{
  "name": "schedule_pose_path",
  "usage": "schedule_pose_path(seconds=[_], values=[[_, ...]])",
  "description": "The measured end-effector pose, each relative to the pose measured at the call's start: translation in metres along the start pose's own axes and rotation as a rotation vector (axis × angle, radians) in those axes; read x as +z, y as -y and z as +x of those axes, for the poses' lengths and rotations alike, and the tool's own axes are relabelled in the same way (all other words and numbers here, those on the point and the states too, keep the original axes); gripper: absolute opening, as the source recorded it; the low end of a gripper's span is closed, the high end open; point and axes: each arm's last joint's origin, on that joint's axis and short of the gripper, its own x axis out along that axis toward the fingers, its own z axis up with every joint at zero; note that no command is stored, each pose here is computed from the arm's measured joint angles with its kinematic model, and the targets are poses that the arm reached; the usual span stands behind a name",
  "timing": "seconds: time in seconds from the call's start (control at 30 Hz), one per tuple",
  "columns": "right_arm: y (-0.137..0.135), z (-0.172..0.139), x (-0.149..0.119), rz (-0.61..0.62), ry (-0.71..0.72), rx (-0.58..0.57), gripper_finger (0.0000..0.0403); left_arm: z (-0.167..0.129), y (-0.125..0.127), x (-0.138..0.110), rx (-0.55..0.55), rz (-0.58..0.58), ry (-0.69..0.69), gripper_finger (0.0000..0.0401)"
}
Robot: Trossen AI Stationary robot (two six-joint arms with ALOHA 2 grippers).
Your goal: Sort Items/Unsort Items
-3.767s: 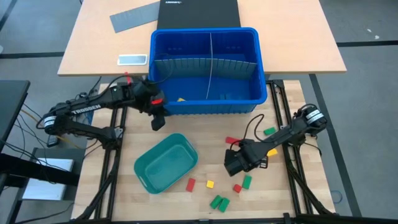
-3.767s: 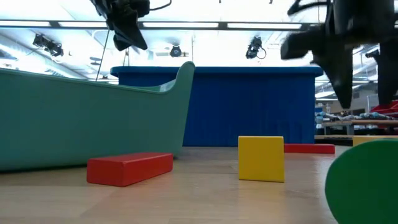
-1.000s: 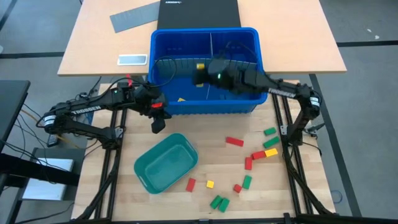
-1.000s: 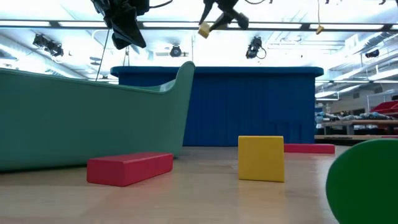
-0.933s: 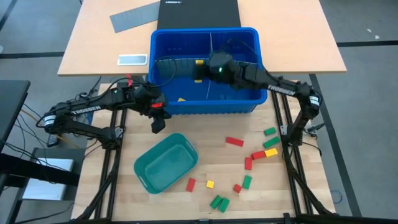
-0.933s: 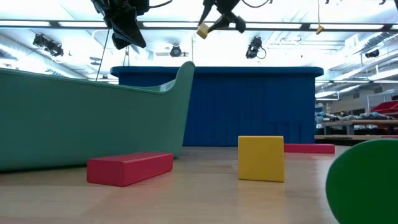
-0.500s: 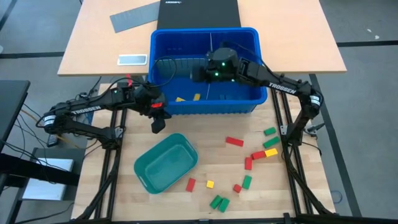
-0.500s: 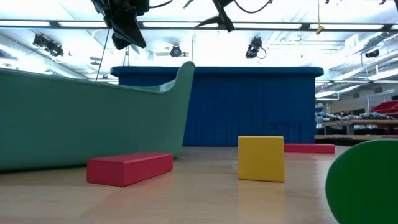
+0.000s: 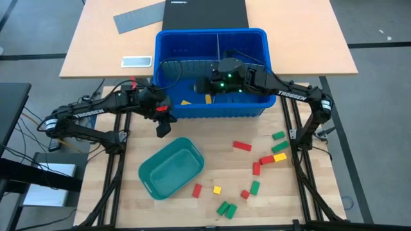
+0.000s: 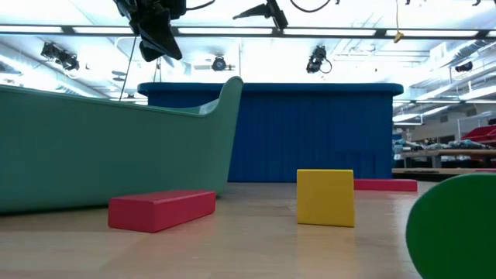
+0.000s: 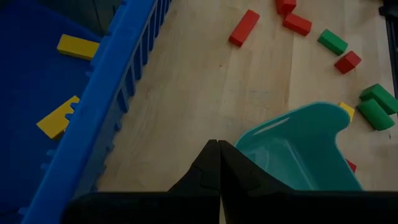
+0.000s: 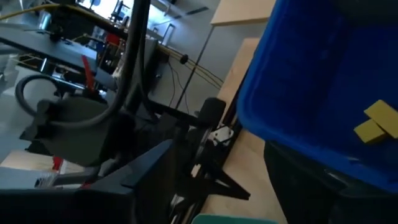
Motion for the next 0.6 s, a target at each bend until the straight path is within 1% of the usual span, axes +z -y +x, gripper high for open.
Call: schedule_pose_path(seconds=[0.07, 0.17, 0.4, 0.43, 0.47, 0.53, 0.6], values=[[-0.002, 0.000, -0.003, -0.003, 0.001, 0.000, 0.0226, 0.000, 0.000, 0.000, 0.000, 0.000, 0.000, 0.0000], [-0.004, 0.000, -0.006, -0.010, 0.000, 0.000, 0.0180, 0.000, 0.000, 0.000, 0.000, 0.000, 0.000, 0.0000], [-0.007, 0.000, -0.011, -0.055, 0.015, -0.010, 0.0028, 0.000, 0.000, 0.000, 0.000, 0.001, 0.000, 0.0000], [-0.007, 0.000, -0.013, -0.064, 0.013, -0.009, 0.0014, 0.000, 0.000, 0.000, 0.000, 0.002, 0.000, 0.0000], [-0.008, 0.000, -0.015, -0.072, 0.008, -0.008, 0.0009, 0.000, 0.000, 0.000, 0.000, 0.002, 0.000, 0.0000], [-0.008, -0.001, -0.021, -0.078, -0.020, -0.031, 0.0011, 0.000, 0.000, 0.000, 0.000, 0.003, 0.000, 0.0000], [-0.005, -0.002, -0.032, -0.091, -0.067, -0.103, 0.0008, 0.000, 0.000, 0.000, 0.000, 0.003, 0.000, 0.0000]])
